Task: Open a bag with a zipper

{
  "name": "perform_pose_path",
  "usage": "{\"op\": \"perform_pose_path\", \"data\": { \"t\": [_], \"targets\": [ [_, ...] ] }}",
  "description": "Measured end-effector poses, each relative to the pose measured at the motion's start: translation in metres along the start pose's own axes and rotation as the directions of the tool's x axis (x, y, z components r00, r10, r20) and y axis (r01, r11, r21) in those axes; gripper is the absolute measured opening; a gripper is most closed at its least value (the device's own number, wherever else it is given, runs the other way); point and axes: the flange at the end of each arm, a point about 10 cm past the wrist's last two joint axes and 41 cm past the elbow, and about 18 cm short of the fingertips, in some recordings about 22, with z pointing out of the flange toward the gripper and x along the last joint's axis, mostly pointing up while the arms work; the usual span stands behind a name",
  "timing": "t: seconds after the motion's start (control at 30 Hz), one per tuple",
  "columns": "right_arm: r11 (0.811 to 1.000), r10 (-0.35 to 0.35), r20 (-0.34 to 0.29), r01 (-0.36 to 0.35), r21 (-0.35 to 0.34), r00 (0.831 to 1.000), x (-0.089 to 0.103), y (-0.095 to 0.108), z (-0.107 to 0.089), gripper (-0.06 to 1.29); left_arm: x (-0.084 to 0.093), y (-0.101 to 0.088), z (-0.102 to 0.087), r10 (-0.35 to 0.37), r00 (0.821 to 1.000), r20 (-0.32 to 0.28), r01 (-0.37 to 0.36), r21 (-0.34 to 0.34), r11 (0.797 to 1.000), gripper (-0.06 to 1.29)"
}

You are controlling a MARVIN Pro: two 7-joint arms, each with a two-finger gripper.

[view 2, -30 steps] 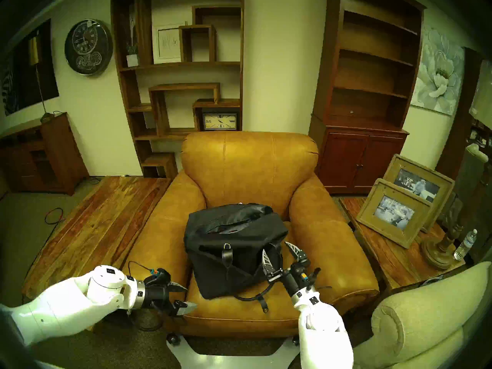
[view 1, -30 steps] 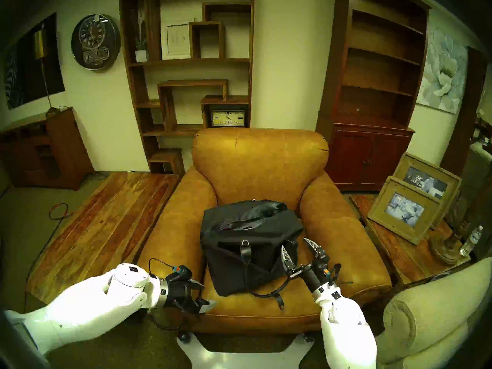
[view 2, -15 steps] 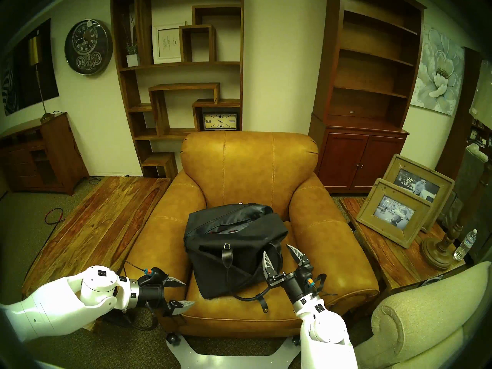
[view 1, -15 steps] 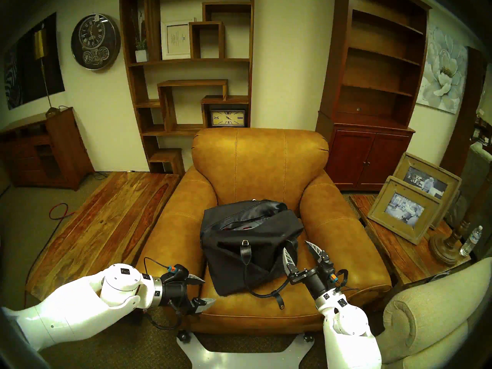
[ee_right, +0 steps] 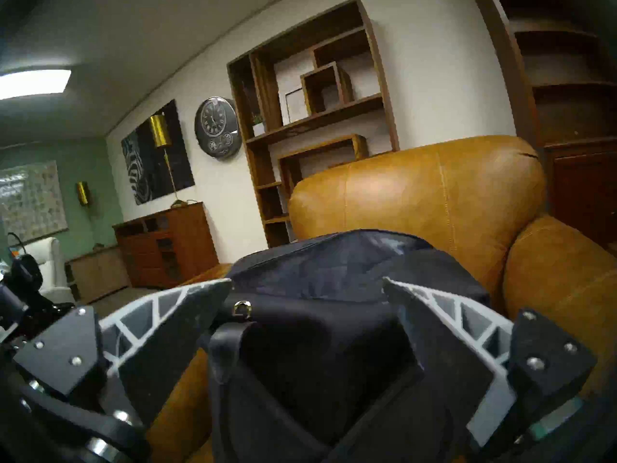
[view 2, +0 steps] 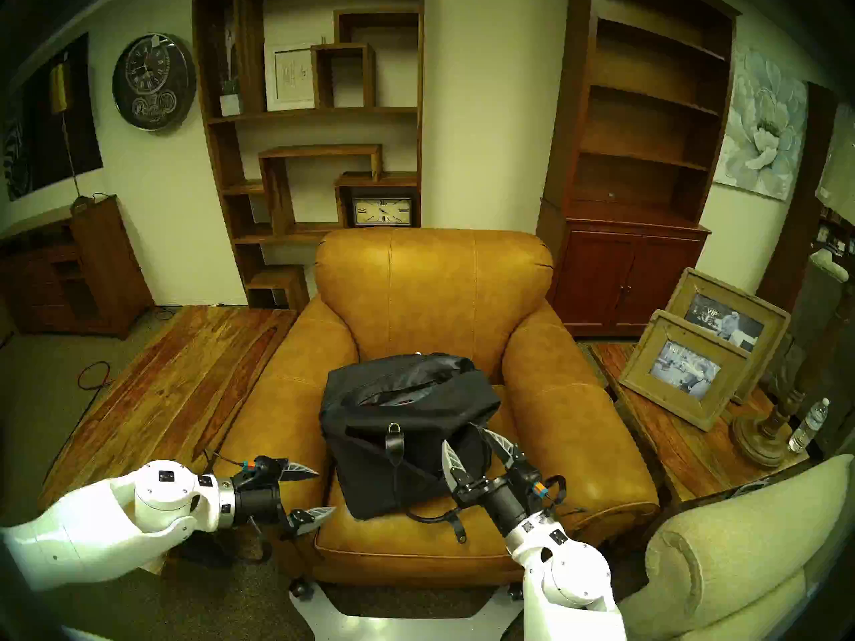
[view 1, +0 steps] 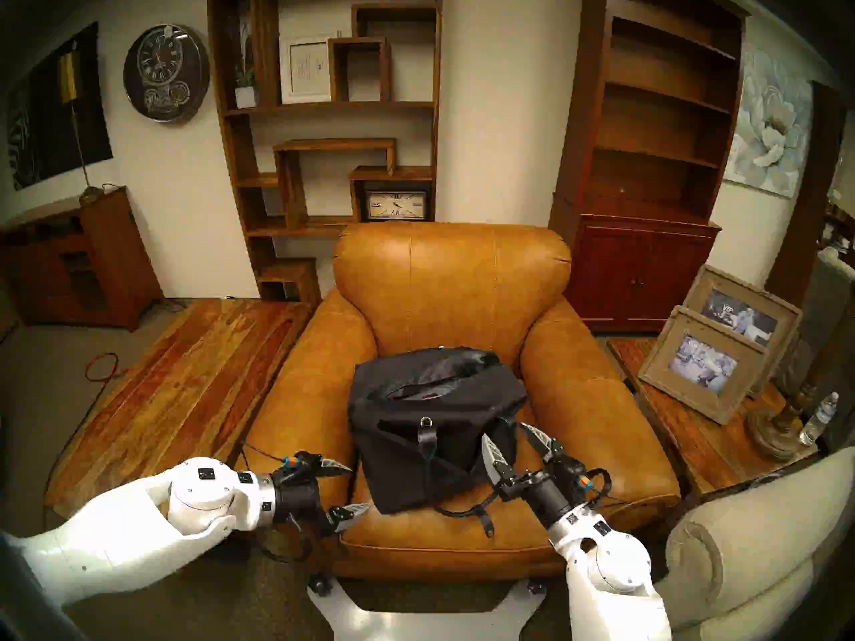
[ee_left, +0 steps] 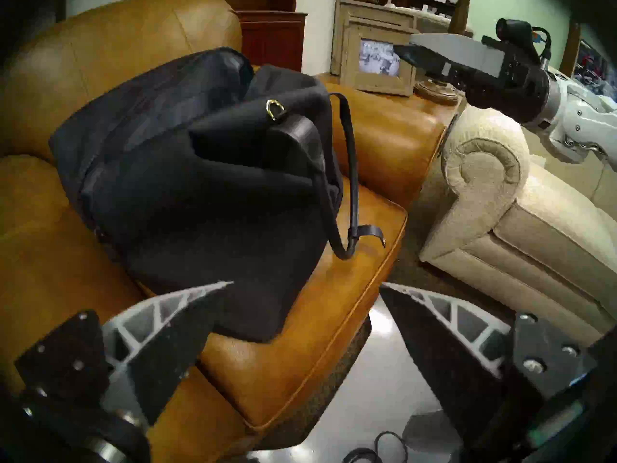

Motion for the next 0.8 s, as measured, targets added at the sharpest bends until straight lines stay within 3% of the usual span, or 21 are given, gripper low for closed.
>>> {"op": "perform_pose_path", "data": {
  "t": [0.2,0.43,0.73,0.8],
  "targets": [
    [0.998,0.045,0.081,-0.048,0.031,0.996,0.006,-0.007,-0.011,1.25,-0.001,0.005,-0.002,0.039,0.998,-0.041,-0.038,0.019,0.999,1.21],
    [0.996,0.089,0.182,-0.093,0.015,0.979,0.011,-0.007,-0.032,1.25,-0.004,0.008,-0.006,0.083,0.993,-0.085,-0.079,0.052,0.995,1.21],
    [0.989,0.145,0.302,-0.149,-0.011,0.942,0.025,-0.013,-0.046,1.25,-0.006,0.012,-0.011,0.133,0.978,-0.158,-0.119,0.096,0.988,1.21],
    [0.986,0.167,0.343,-0.166,-0.032,0.924,0.028,-0.015,-0.049,1.25,-0.008,0.014,-0.011,0.144,0.974,-0.177,-0.126,0.108,0.986,1.21]
  ]
}}
